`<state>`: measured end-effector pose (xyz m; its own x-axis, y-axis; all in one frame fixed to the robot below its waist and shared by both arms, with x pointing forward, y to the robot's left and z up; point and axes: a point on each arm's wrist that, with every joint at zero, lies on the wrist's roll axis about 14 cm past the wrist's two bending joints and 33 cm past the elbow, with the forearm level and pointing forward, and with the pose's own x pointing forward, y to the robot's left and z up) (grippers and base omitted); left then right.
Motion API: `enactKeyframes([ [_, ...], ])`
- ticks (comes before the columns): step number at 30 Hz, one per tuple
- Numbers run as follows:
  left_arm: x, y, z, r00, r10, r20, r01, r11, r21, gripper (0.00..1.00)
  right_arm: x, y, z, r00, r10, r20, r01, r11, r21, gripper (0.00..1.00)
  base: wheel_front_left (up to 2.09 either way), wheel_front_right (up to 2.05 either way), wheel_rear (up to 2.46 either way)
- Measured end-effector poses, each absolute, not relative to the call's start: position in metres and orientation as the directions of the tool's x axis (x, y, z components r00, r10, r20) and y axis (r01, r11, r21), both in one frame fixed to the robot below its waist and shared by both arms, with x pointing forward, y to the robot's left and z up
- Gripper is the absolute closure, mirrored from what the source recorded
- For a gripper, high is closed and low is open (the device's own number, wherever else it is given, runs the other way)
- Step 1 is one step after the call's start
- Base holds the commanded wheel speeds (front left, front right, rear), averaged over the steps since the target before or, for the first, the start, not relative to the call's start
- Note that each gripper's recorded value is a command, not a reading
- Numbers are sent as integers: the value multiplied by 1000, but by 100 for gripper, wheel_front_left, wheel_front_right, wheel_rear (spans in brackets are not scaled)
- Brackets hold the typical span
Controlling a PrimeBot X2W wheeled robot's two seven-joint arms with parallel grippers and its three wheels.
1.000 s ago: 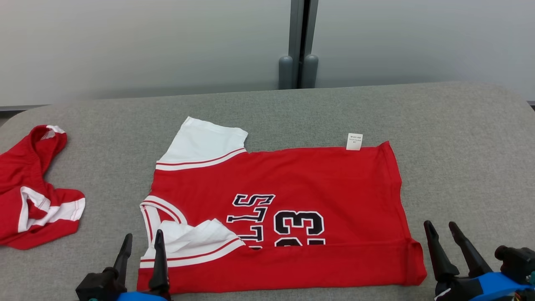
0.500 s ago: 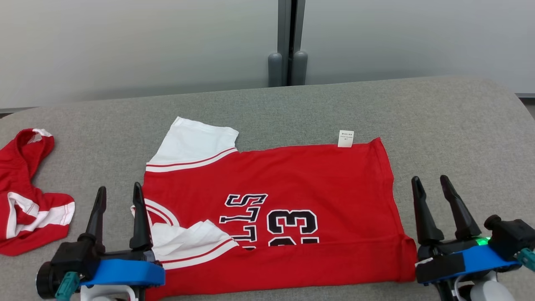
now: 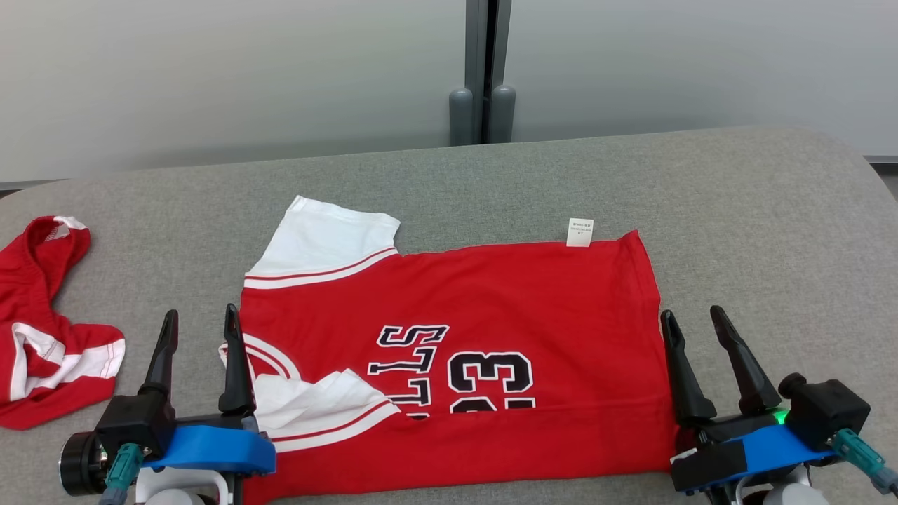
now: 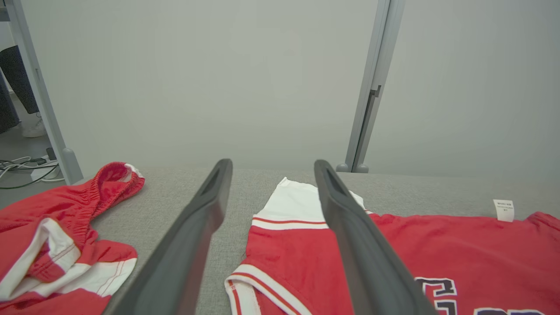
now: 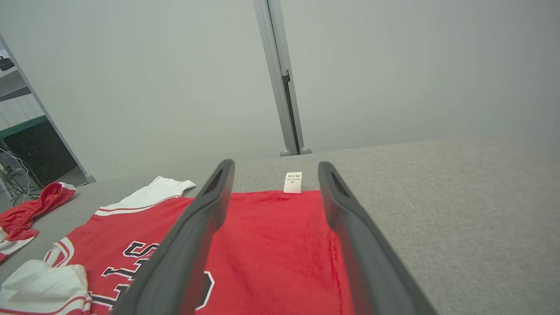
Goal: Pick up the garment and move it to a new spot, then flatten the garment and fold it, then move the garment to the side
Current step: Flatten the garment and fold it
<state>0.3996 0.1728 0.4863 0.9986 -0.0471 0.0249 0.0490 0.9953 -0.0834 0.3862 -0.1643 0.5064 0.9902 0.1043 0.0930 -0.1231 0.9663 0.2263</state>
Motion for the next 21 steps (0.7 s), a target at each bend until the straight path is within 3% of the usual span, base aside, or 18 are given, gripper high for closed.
enactKeyframes([
  [21, 397, 178, 486, 999, -24, 23, 25, 997, -78, 0, 382, -161, 493, 993, 112, 49, -120, 969, 215, 0, 0, 0, 0],
])
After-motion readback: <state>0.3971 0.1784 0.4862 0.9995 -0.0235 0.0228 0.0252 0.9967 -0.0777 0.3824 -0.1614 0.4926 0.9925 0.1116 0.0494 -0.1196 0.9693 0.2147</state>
